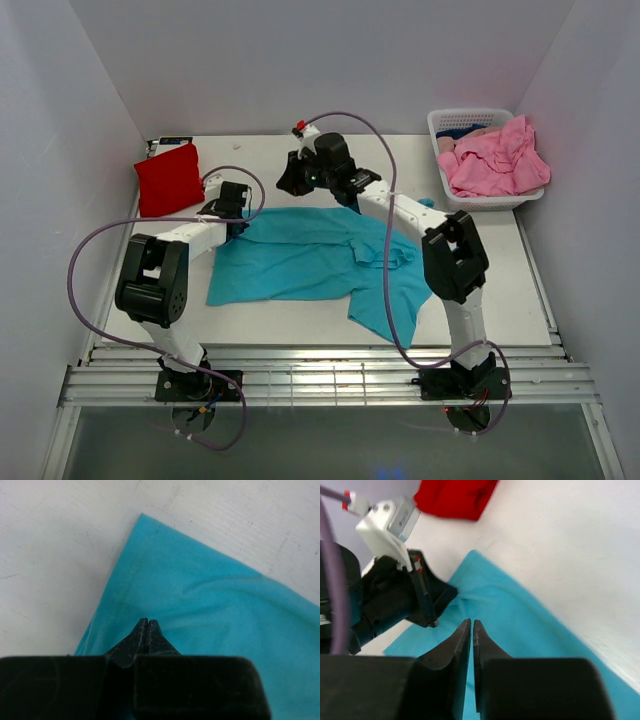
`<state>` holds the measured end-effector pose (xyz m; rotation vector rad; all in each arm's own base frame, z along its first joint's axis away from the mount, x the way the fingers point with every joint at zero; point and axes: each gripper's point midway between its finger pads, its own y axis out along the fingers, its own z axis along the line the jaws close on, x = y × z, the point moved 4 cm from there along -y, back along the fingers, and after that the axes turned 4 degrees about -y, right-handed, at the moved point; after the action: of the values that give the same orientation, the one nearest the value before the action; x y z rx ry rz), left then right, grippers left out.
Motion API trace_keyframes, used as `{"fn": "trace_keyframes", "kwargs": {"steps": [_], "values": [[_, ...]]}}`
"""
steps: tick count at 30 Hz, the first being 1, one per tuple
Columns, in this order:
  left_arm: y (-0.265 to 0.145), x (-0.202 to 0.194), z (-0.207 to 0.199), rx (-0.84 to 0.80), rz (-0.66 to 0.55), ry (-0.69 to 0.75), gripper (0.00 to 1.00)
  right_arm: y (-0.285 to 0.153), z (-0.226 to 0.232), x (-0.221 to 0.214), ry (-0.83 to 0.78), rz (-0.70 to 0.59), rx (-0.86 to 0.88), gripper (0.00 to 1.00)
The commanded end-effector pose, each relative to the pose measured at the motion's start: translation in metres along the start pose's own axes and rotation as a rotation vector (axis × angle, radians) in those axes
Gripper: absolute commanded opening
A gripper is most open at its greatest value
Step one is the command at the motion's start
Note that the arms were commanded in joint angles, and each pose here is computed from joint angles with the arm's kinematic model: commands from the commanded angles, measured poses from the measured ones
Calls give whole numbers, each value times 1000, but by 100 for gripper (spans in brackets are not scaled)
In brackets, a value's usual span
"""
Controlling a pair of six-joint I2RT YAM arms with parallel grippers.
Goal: Fold and stack the t-shirts
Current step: Fold the flattened tshirt in 1/3 of the way
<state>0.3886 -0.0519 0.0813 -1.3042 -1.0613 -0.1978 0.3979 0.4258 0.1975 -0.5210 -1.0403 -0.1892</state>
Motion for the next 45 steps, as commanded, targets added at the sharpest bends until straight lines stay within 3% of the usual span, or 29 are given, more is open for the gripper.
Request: {"fn": "trace_keyframes", "kwargs": {"steps": [1,7,16,33,45], "values": [[-3,17,-12,-42,-37,-14,0,-61,-62,-21,-55,156,-448,8],[5,11,-14,-38,-24,-6,0,-131,-116,-52,-28,259,-768,8],[21,8,-20,-25,-7,9,0,-182,-179,-97,113,337,-961,8],[46,7,-5,28,16,-14,0,-213,-221,-143,218,446,-1123,8],[65,8,-4,30,36,-35,0,-207,-254,-165,317,508,-1120,8]]}}
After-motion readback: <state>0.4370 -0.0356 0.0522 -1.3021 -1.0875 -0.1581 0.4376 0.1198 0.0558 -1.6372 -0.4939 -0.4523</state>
